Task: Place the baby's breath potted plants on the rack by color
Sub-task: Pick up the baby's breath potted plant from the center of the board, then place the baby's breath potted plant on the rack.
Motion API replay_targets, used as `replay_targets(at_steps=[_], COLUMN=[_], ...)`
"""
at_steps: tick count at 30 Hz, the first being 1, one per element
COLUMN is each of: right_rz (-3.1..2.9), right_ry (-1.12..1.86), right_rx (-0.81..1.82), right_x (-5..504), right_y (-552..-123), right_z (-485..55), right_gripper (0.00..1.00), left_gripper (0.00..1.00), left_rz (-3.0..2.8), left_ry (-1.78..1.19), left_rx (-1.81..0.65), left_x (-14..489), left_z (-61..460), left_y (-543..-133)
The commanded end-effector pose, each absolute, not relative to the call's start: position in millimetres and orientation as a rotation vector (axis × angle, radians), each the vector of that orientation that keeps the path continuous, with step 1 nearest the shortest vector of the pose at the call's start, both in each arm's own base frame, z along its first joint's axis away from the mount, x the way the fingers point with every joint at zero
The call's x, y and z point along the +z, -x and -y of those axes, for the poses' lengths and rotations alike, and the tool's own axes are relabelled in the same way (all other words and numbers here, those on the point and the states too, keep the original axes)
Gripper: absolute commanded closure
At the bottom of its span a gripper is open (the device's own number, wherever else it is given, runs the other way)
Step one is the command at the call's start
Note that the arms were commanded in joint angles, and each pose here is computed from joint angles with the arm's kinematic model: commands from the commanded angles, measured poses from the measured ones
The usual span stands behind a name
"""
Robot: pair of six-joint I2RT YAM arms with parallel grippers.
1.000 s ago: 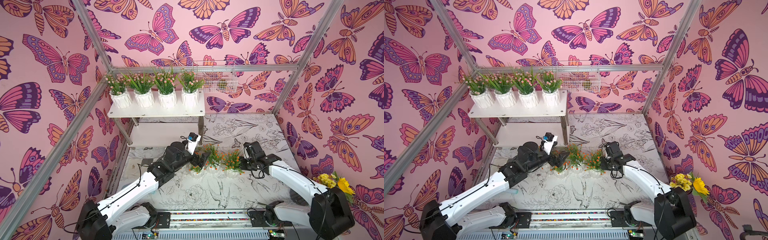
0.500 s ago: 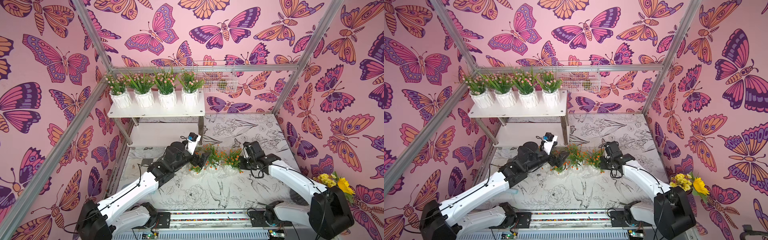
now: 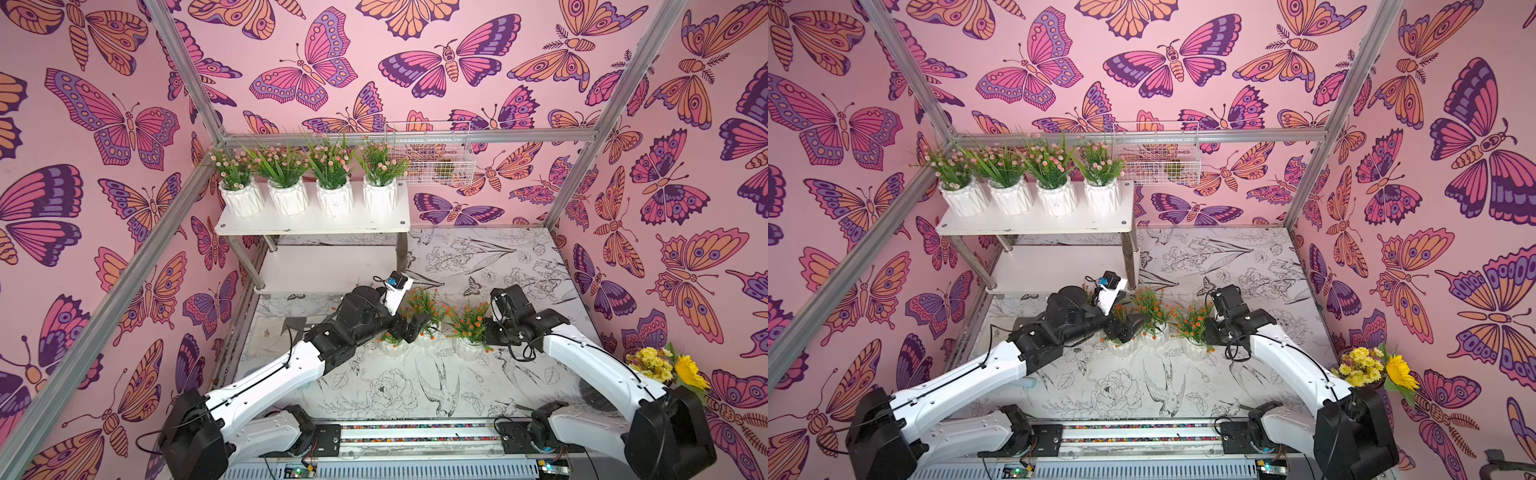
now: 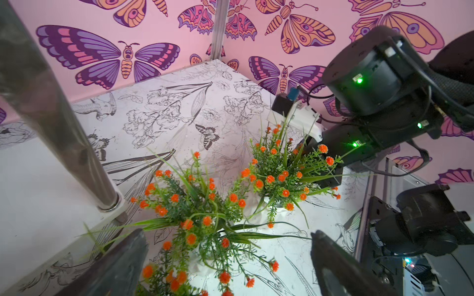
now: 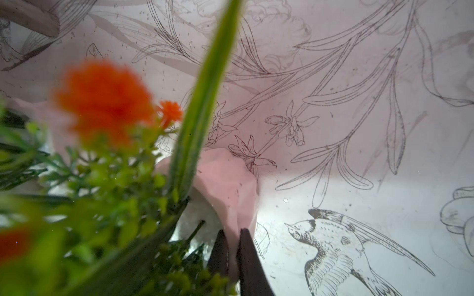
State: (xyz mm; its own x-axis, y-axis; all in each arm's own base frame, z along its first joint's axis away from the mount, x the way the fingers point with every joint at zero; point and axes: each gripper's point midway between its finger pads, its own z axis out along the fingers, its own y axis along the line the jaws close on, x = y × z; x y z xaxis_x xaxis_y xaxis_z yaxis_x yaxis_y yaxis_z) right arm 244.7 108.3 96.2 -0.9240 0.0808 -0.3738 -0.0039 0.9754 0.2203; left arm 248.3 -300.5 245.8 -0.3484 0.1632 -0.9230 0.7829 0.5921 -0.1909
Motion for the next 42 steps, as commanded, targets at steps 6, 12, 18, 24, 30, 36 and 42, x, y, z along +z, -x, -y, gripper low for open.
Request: replay_targets(at_steps=[6, 12, 18, 24, 30, 36, 42], right_rz=[-2.582, -2.513, -2.5, -2.502, -2.509, -2.515, -2.516], right_ry=[-0.043, -0.019, 0.032, 0.068, 0.095, 0.111, 0.113], right_rx=[0.348, 0.384, 0.43, 0.497, 0.549, 0.582, 0.597], right_x=[162.6, 201.2, 223.6, 230.2, 228.7, 227.4, 226.8], right_y=[-245.0, -238.0, -233.3, -229.9, -228.0, -225.9, -225.6], right_z=[-104.2, -102.6, -108.2, -117.3, -124.8, -129.4, -131.1], right_gripper=[0.99, 0.99, 0.99, 0.99, 0.99, 0.99, 0.99], left_gripper=[0.0, 0.0, 0.0, 0.0, 0.0, 0.0, 0.0], left_rz=[-1.774, -1.717, -1.659, -1.605, -1.6, -1.584, -1.561], left_ry=[-0.854, -0.927, -0.976, -1.021, -1.051, -1.049, -1.069], left_rx=[-0.801, -0.814, -0.848, -0.876, -0.88, -0.895, -0.932], left_x=[238.0, 232.3, 229.4, 234.1, 226.9, 225.4, 227.3], left_z=[317.6, 328.3, 344.0, 369.2, 395.8, 415.5, 432.1], left_y=[-233.3, -218.3, -204.7, -196.3, -198.0, -202.4, -201.4])
